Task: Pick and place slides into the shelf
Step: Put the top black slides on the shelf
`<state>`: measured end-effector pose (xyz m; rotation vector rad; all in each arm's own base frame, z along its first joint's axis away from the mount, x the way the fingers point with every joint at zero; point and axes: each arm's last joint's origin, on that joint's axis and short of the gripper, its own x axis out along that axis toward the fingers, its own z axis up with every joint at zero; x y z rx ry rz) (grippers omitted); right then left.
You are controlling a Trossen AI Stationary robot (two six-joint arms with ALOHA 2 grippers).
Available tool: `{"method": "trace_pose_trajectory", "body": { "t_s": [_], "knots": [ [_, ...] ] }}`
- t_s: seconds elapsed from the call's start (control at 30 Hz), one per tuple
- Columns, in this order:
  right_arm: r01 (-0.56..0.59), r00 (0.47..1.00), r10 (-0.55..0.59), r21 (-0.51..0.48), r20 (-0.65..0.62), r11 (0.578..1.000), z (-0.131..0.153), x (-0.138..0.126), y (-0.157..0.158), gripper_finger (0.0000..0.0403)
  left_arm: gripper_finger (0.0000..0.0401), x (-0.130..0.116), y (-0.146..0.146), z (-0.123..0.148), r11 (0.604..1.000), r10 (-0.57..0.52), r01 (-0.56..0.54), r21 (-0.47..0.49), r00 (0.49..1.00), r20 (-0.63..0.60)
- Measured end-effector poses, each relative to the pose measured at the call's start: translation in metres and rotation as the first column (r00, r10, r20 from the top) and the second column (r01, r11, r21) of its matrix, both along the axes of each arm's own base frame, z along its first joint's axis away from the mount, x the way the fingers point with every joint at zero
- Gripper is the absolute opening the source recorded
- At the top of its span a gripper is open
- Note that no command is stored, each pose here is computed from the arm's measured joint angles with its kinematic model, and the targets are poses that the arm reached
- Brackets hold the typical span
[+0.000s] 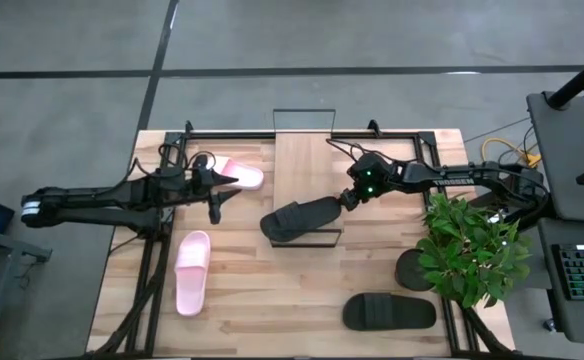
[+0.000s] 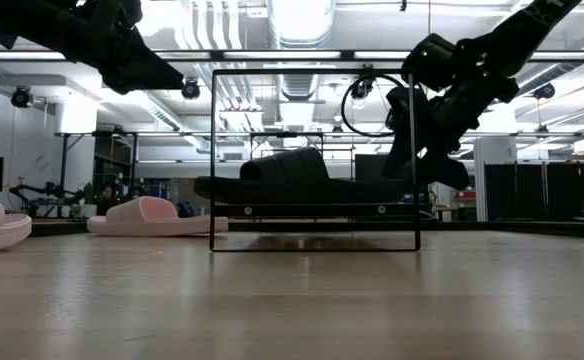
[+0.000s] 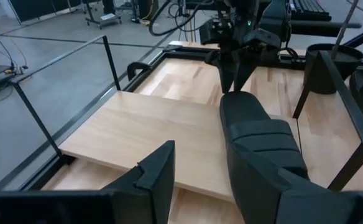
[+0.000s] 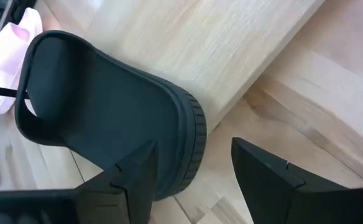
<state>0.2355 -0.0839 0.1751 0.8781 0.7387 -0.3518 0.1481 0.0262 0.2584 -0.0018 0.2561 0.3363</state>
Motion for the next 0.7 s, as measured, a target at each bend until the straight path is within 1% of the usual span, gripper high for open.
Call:
{"method": "trace_pose_trajectory", "body": {
  "t_s": [0.3,0.43,0.53,0.7],
  "knots": [
    [-0.003,1.0,0.003,0.011,-0.003,1.0,-0.0021,-0.0009,0.0007,0.0194,0.013,0.0009,0.0001,-0.0009,1.0,0.0,0.0,-0.001,1.0,-0.007],
    [-0.028,0.999,0.027,0.032,0.027,0.999,-0.0027,-0.0004,0.0016,0.0194,0.013,0.0011,0.0002,-0.0013,1.0,0.0,0.0,-0.001,1.0,-0.011],
    [-0.029,0.997,0.028,0.023,0.066,0.999,-0.0021,0.0012,0.0013,0.0194,0.013,0.0011,0.0002,-0.0009,1.0,-0.004,0.004,0.014,1.0,-0.012],
    [-0.032,0.998,0.03,0.03,0.062,0.999,-0.007,-0.0014,0.0028,0.0194,0.013,0.001,0.0007,-0.0009,1.0,0.013,-0.013,0.02,1.0,-0.014]
  ]
}}
